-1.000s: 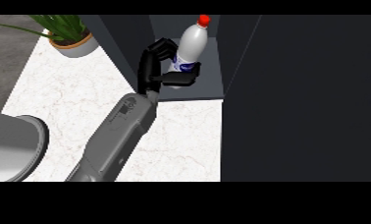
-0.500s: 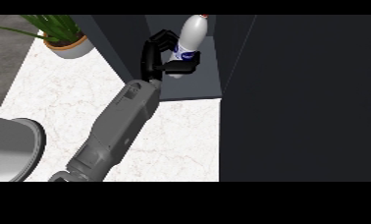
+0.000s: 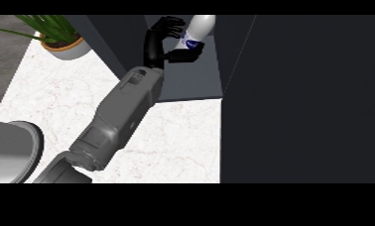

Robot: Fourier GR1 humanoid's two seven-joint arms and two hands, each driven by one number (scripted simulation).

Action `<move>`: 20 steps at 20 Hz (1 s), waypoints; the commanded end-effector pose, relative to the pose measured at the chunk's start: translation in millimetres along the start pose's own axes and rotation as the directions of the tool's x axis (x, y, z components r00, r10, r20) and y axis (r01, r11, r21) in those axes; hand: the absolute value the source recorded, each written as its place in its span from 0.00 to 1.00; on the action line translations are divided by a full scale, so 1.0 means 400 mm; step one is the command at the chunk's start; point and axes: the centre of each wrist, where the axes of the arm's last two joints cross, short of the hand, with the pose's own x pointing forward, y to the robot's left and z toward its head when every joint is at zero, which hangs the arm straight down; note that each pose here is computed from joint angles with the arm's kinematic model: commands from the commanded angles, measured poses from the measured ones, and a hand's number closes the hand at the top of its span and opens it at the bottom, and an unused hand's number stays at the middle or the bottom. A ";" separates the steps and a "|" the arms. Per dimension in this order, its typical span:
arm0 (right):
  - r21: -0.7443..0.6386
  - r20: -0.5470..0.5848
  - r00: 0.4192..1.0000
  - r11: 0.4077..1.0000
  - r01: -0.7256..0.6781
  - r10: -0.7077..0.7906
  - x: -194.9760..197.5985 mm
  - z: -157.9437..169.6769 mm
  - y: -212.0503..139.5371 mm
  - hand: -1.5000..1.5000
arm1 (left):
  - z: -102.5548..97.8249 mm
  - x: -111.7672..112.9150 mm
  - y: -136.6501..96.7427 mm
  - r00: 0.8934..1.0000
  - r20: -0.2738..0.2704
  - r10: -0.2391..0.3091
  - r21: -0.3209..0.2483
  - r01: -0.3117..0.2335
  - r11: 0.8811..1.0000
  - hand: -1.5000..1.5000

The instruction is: Pick up the bottled water, place it into the cabinet and close the cabinet

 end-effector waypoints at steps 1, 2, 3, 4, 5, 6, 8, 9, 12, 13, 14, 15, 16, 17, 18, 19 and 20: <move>0.017 0.046 0.999 1.000 0.025 -0.026 0.045 -0.021 0.037 0.00 | -0.015 0.015 -0.011 0.998 -0.001 -0.067 0.001 0.067 0.998 0.00; 0.032 0.066 0.997 0.999 0.034 -0.036 0.047 -0.017 0.056 0.00 | -0.030 0.031 -0.005 0.998 -0.002 -0.067 0.008 0.067 0.998 0.00; 0.027 0.036 0.999 0.999 0.026 -0.027 0.053 -0.016 0.051 0.00 | -0.028 0.011 0.013 0.998 -0.008 -0.070 0.006 0.070 0.998 0.00; 0.018 0.058 0.998 1.000 0.016 -0.017 0.025 -0.023 0.019 0.00 | -0.010 -0.008 0.000 0.998 0.002 -0.069 -0.008 0.069 0.998 0.00; 0.034 0.046 0.999 0.999 -0.005 0.003 0.057 -0.008 0.022 0.00 | -0.015 -0.005 0.004 0.997 -0.016 -0.073 0.012 0.073 0.997 0.00; 0.033 0.058 0.998 0.999 0.008 -0.010 0.030 -0.018 0.026 0.00 | -0.035 0.012 0.020 0.997 -0.027 -0.068 0.009 0.069 0.998 0.00; 0.033 0.059 0.998 0.999 0.035 -0.037 0.025 -0.003 0.044 0.00 | -0.027 0.020 -0.009 0.997 -0.013 -0.081 0.031 0.081 0.996 0.00; 0.026 0.071 0.997 0.999 0.029 -0.031 0.037 -0.019 0.046 0.00 | -0.017 -0.001 0.000 0.998 -0.004 -0.064 0.032 0.064 0.997 0.00; 0.038 0.065 0.998 0.999 0.015 -0.017 0.049 -0.024 0.052 0.00 | -0.026 0.015 -0.004 0.998 0.041 -0.051 -0.013 0.051 0.999 0.00; 0.038 0.043 0.999 0.999 0.017 -0.018 0.040 -0.019 0.024 0.00 | -0.037 0.032 -0.002 0.996 0.073 -0.051 -0.024 0.053 0.998 0.00; 0.048 0.054 0.999 0.999 0.005 -0.008 0.044 -0.042 0.018 0.00 | -0.032 0.038 -0.015 0.996 0.093 0.001 -0.037 0.002 0.999 0.00; 0.042 0.058 0.998 0.999 -0.005 0.003 0.039 -0.038 0.033 0.00 | -0.034 0.046 -0.016 0.994 0.104 0.040 -0.038 -0.036 0.999 0.00; 0.043 0.062 0.998 0.999 0.025 -0.027 0.058 -0.044 0.048 0.00 | -0.033 0.043 -0.014 0.992 0.109 0.062 -0.040 -0.058 0.998 0.00; 0.027 0.042 0.999 1.000 0.012 -0.013 0.048 -0.010 0.045 0.00 | -0.026 0.027 -0.007 0.987 0.136 0.082 -0.049 -0.076 0.996 0.00; 0.050 0.061 0.998 0.999 0.000 -0.004 0.053 -0.033 0.036 0.00 | -0.026 0.028 -0.008 0.984 0.159 0.086 -0.048 -0.080 0.996 0.00; 0.035 0.069 0.998 0.999 -0.005 0.003 0.050 -0.034 0.045 0.00 | -0.017 0.007 0.001 0.976 0.198 0.091 -0.062 -0.080 0.995 0.00; 0.060 0.061 0.998 0.998 -0.012 0.008 0.058 -0.026 0.038 0.00 | -0.031 0.040 -0.013 0.978 0.179 0.106 -0.082 -0.092 0.992 0.00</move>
